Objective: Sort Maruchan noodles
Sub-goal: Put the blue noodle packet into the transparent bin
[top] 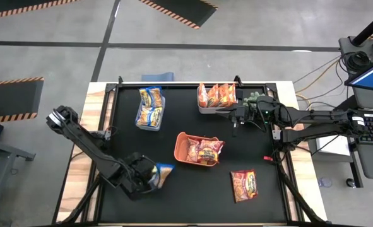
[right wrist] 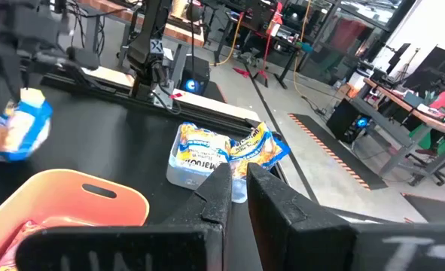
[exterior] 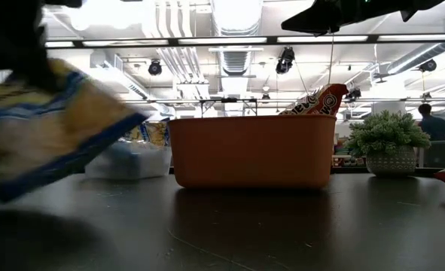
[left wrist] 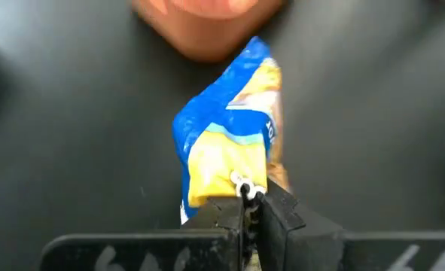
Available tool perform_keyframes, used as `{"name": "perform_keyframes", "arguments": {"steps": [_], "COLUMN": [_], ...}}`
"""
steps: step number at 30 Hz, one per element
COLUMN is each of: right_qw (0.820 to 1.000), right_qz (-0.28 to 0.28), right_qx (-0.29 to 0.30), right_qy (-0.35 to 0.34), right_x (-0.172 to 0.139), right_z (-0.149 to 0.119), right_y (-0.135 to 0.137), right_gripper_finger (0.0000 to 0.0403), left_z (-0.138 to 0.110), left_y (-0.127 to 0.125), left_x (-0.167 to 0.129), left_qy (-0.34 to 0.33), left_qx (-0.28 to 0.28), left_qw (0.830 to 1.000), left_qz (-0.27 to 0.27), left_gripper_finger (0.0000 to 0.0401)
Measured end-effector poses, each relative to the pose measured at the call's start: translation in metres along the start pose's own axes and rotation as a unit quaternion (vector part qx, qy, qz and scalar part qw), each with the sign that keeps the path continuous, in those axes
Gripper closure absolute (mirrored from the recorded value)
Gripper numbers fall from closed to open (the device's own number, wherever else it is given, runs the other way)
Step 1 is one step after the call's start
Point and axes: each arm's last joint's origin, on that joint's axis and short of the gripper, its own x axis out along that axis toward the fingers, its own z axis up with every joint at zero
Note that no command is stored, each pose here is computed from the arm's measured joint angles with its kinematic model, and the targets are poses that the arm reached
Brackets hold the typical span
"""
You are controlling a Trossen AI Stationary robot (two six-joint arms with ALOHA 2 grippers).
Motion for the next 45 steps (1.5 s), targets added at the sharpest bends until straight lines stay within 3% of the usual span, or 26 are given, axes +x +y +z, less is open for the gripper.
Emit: {"name": "perform_keyframes", "arguments": {"steps": [5,12,18,25,35,37,39,42,45], "right_qw": [1.000,1.000,1.000,1.000,1.000,1.000,1.000,1.000,1.000], "right_qz": [0.000,0.000,0.000,0.000,0.000,0.001,0.000,-0.002,-0.002], "right_qx": [0.000,-0.002,-0.006,-0.006,-0.009,-0.011,-0.014,-0.017,-0.021], "right_qy": [0.000,0.000,0.000,0.000,0.000,0.001,0.004,0.005,0.005], "right_x": [0.000,0.000,0.000,0.000,0.000,0.000,0.000,0.000,0.000], "right_z": [0.000,0.000,0.000,0.000,0.000,0.000,-0.001,-0.001,-0.001], "right_y": [0.000,0.000,0.000,0.000,0.000,0.000,0.000,0.000,0.000], "right_gripper_finger": [0.0369,0.0369,0.0369,0.0369,0.0369,0.0369,0.0369,0.0369,0.0369], "left_z": [0.018,0.039,0.061,0.103,0.146,0.149,0.148,0.144,0.141], "left_y": [0.012,0.036,0.063,0.107,0.175,0.179,0.177,0.169,0.160], "left_x": [-0.022,-0.048,-0.060,-0.054,-0.042,-0.042,-0.040,-0.035,-0.027], "left_qy": [-0.102,-0.160,-0.244,-0.257,-0.194,-0.180,-0.151,-0.079,-0.037], "left_qx": [-0.021,-0.043,-0.060,-0.079,-0.073,-0.063,-0.037,0.012,0.027], "left_qw": [0.994,0.986,0.964,0.941,0.911,0.914,0.930,0.969,0.985], "left_qz": [0.010,0.025,0.091,0.207,0.358,0.359,0.333,0.235,0.167], "left_gripper_finger": [0.0401,0.0401,0.0401,0.0401,0.0401,0.0401,0.0401,0.0401,0.0401]}}
